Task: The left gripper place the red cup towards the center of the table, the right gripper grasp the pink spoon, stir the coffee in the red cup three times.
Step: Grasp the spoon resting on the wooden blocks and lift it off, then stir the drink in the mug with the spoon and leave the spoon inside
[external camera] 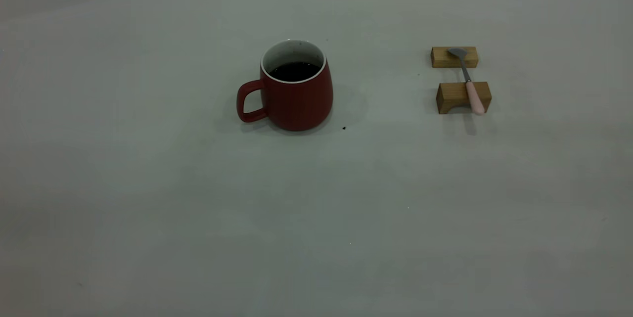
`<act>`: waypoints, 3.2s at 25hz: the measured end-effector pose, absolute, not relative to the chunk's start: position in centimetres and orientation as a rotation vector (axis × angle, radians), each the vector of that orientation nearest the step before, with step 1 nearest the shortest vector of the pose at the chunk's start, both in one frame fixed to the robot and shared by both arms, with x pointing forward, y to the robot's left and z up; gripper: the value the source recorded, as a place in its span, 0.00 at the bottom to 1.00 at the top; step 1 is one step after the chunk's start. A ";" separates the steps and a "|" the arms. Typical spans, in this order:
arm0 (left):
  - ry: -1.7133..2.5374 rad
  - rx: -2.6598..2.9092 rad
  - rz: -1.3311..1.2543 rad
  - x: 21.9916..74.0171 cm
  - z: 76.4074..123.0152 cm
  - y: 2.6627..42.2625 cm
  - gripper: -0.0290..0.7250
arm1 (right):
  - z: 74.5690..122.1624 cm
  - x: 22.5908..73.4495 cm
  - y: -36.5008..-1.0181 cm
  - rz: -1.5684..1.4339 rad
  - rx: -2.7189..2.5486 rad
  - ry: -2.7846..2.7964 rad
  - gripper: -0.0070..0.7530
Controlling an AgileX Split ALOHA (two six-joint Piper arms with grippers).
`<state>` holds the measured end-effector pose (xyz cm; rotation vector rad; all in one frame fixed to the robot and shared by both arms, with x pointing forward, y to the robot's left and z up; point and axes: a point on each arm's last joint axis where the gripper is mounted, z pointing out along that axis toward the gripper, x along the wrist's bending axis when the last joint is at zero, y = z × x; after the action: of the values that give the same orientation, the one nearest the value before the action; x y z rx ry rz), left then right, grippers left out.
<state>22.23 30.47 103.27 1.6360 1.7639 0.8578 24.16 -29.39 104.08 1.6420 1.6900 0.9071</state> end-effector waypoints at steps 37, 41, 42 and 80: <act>1.763 1.636 0.855 22.2 103.3 30.5 0.36 | 83.8 60.4 -17.7 0.325 2.001 2.426 0.88; 1.762 1.637 0.856 22.2 103.3 30.5 0.36 | 82.7 61.2 -17.6 0.307 1.979 2.429 0.88; 1.762 1.637 0.856 22.2 103.3 30.5 0.36 | 82.5 61.4 -17.6 0.297 1.970 2.430 0.88; 1.762 1.637 0.855 22.2 103.3 30.4 0.36 | 86.7 63.4 -18.3 0.450 2.004 2.228 0.18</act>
<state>22.23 30.45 103.27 1.6366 1.7620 0.8552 63.37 -18.29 86.66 2.0043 2.2285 0.4498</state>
